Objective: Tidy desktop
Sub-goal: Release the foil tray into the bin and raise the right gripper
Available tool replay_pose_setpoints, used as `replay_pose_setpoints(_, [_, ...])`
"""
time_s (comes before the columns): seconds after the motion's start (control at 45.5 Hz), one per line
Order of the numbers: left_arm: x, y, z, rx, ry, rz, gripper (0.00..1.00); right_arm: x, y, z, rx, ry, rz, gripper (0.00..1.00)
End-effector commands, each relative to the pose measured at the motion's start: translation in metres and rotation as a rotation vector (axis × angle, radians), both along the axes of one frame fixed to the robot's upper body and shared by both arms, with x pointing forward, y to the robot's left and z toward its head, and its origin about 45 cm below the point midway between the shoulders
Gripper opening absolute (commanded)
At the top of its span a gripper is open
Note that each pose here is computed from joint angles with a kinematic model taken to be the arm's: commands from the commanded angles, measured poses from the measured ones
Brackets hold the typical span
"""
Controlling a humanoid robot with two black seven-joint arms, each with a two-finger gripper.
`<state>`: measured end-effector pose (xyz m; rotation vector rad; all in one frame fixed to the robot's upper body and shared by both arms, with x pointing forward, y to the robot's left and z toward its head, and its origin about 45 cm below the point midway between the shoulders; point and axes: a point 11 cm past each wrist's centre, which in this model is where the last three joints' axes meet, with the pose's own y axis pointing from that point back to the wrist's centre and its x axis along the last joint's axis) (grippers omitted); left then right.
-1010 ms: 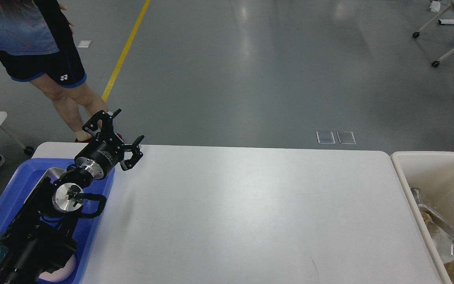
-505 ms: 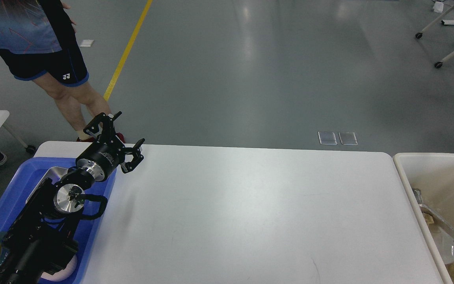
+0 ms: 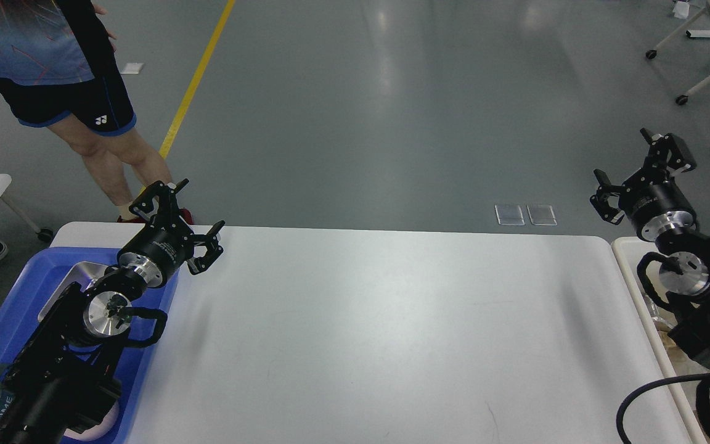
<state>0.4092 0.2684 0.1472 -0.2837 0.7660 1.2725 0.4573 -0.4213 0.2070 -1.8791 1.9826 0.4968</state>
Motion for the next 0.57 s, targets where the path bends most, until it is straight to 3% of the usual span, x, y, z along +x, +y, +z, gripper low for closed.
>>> replay_pose_setpoints(0.0, [0.0,0.0,-0.001,0.0,0.005,0.006,0.96,0.002,0.016,-0.004,0.03,-0.022,0.011,1.0])
replay_pose_setpoints(0.549, [-0.001,0.001,-0.002,0.001,0.007,0.01,0.95,0.005,0.037,-0.014,0.095,-0.022,0.013,1.0])
